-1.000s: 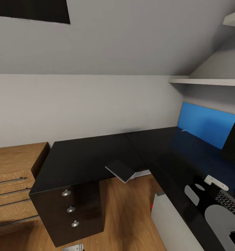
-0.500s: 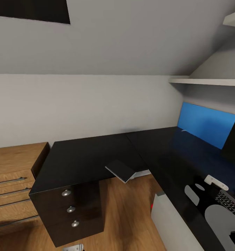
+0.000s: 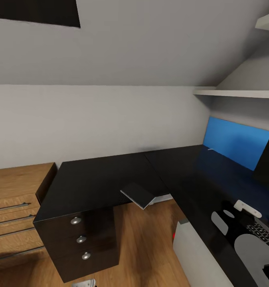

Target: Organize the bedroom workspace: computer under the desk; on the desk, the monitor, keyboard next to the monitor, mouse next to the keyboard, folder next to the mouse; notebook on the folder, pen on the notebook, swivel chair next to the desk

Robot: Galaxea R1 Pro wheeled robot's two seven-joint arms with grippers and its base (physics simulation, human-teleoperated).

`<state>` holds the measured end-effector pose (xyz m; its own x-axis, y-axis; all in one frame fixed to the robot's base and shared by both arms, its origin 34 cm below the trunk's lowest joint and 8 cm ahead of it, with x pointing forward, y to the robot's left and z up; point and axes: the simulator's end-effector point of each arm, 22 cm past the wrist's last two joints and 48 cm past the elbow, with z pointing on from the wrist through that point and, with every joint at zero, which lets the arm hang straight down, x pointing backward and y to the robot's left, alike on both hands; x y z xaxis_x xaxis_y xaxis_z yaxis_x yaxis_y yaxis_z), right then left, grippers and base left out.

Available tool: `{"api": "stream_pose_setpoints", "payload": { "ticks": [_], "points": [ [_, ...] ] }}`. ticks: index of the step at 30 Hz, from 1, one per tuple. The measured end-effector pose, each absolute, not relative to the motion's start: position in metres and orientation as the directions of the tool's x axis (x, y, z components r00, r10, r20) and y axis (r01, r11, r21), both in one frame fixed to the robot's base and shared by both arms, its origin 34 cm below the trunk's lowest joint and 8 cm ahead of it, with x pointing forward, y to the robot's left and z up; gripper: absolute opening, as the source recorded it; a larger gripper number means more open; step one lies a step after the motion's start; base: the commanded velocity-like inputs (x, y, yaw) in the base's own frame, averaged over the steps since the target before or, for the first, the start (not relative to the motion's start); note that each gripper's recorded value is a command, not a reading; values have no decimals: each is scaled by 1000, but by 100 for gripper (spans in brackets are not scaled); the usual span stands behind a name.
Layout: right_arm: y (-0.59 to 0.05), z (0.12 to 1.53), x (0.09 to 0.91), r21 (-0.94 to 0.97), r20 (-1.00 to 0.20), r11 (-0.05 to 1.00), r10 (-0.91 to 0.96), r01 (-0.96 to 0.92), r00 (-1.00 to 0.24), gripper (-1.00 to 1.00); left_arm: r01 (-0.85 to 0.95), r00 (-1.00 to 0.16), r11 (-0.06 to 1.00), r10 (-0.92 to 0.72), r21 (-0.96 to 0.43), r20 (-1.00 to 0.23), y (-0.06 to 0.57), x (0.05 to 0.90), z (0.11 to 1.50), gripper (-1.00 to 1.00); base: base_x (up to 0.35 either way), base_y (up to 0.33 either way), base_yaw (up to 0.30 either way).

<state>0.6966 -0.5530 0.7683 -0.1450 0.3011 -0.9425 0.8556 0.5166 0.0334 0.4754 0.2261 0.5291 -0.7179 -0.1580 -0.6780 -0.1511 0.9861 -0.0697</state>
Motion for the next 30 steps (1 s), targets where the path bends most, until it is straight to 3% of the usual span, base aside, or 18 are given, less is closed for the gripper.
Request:
{"api": "stream_pose_setpoints", "payload": {
  "ticks": [7,16,24,30],
  "points": [
    [-550,779,702,53,-949,518,292,854,-118,100,-155,-730,986,-154,-58,-666,228,469,523,100,0,0,0],
    [-505,856,727,180,-962,485,267,856,51,100,-164,-769,986,-155,-43,-620,218,447,503,100,0,0,9],
    [-453,842,730,127,-963,546,268,828,-29,100,-166,-771,985,-156,-42,-617,217,445,501,100,0,0,205],
    [-360,827,744,27,-978,705,164,708,-126,100,-163,-772,986,-153,-41,-616,216,445,501,100,0,0,274]
  ]
}}
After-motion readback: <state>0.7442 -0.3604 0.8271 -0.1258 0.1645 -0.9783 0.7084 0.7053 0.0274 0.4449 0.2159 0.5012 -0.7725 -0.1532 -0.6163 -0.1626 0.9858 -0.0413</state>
